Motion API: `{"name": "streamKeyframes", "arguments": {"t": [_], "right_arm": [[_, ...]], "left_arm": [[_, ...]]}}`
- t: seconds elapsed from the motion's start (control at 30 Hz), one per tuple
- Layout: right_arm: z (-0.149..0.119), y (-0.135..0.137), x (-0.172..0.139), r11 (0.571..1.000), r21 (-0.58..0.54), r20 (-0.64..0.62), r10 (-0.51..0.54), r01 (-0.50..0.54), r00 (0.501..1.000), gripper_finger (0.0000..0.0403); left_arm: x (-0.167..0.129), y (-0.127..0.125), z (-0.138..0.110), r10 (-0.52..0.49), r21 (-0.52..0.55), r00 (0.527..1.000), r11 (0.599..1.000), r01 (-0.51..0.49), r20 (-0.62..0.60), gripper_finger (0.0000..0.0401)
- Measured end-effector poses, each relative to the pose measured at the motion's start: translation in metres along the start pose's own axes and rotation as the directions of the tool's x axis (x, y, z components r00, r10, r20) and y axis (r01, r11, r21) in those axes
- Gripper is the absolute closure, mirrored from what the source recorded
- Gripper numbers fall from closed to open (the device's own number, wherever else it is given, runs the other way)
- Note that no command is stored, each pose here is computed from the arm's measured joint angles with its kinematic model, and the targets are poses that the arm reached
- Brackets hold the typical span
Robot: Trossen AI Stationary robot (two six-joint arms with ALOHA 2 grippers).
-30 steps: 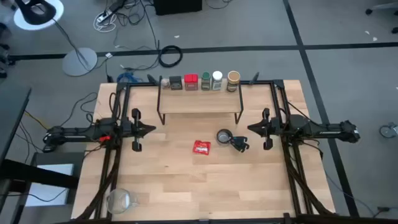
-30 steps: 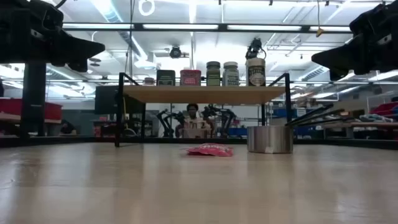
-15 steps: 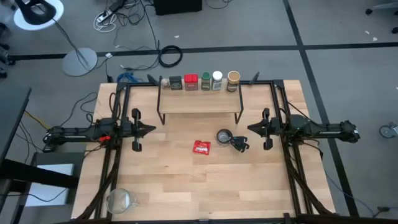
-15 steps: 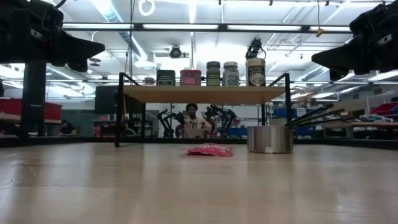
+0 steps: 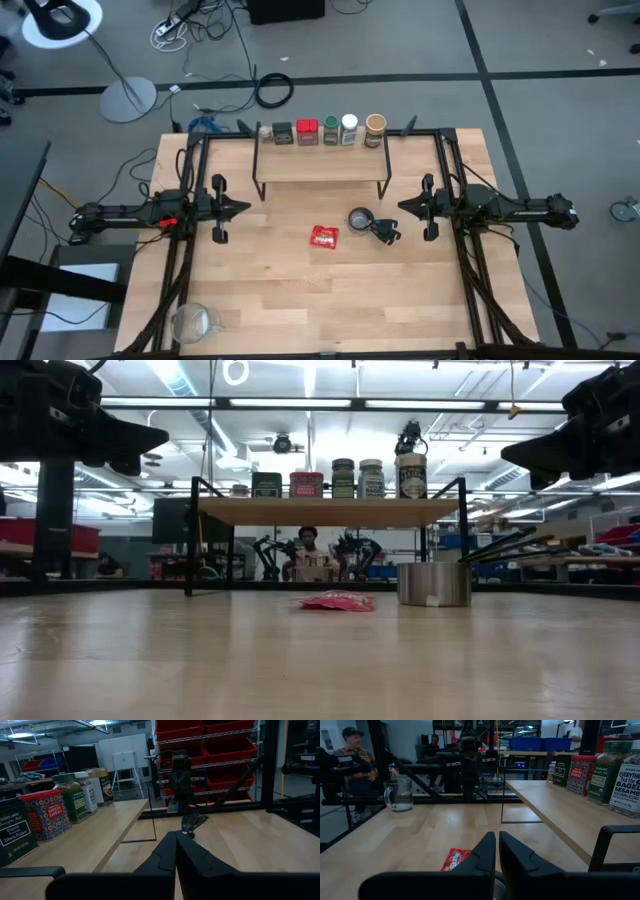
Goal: Shelf spices
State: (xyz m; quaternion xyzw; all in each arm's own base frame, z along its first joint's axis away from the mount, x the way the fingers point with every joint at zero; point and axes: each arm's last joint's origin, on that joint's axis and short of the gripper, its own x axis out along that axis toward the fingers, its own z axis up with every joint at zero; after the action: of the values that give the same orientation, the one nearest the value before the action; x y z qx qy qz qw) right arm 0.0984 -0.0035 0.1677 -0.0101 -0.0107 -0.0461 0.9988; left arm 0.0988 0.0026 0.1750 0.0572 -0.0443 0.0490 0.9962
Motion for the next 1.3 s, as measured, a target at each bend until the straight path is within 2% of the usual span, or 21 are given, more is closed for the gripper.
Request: {"name": "streamKeyframes", "arguments": {"t": [0.5,0.73,0.83,0.93,1.13,1.2,1.3], "right_arm": [[0.002,0.0,0.0,1.0,0.009,0.018,-0.003,0.003,1.0,0.038],[0.012,0.0,-0.001,0.999,0.037,0.123,-0.006,0.002,0.992,0.038],[0.016,-0.001,-0.001,0.999,0.04,0.14,-0.007,0.002,0.99,0.038],[0.028,-0.001,-0.004,0.999,0.048,0.228,-0.018,0.007,0.973,0.038],[0.046,-0.005,-0.009,0.99,0.09,0.323,-0.132,0.109,0.937,0.038],[0.053,-0.006,-0.011,0.986,0.102,0.342,-0.157,0.129,0.926,0.038],[0.063,-0.007,-0.013,0.981,0.111,0.354,-0.186,0.156,0.917,0.038]], "left_arm": [[0.0,0.0,0.0,0.0,0.0,1.0,1.0,0.0,0.0,0.0389],[0.0,0.0,0.0,0.0,0.0,1.0,1.0,0.0,0.0,0.0389],[0.0,0.001,0.003,0.011,0.046,1.0,0.999,-0.012,0.029,0.0389],[0.0,0.001,0.008,0.02,0.077,0.997,0.997,-0.026,0.078,0.0389],[-0.001,0.002,0.012,0.025,0.061,0.992,0.998,-0.033,0.127,0.0389],[-0.001,0.002,0.015,0.016,-0.011,0.988,1.0,-0.015,0.153,0.0389],[-0.002,0.002,0.02,-0.002,-0.216,0.978,0.975,0.048,0.208,0.0389]]}}
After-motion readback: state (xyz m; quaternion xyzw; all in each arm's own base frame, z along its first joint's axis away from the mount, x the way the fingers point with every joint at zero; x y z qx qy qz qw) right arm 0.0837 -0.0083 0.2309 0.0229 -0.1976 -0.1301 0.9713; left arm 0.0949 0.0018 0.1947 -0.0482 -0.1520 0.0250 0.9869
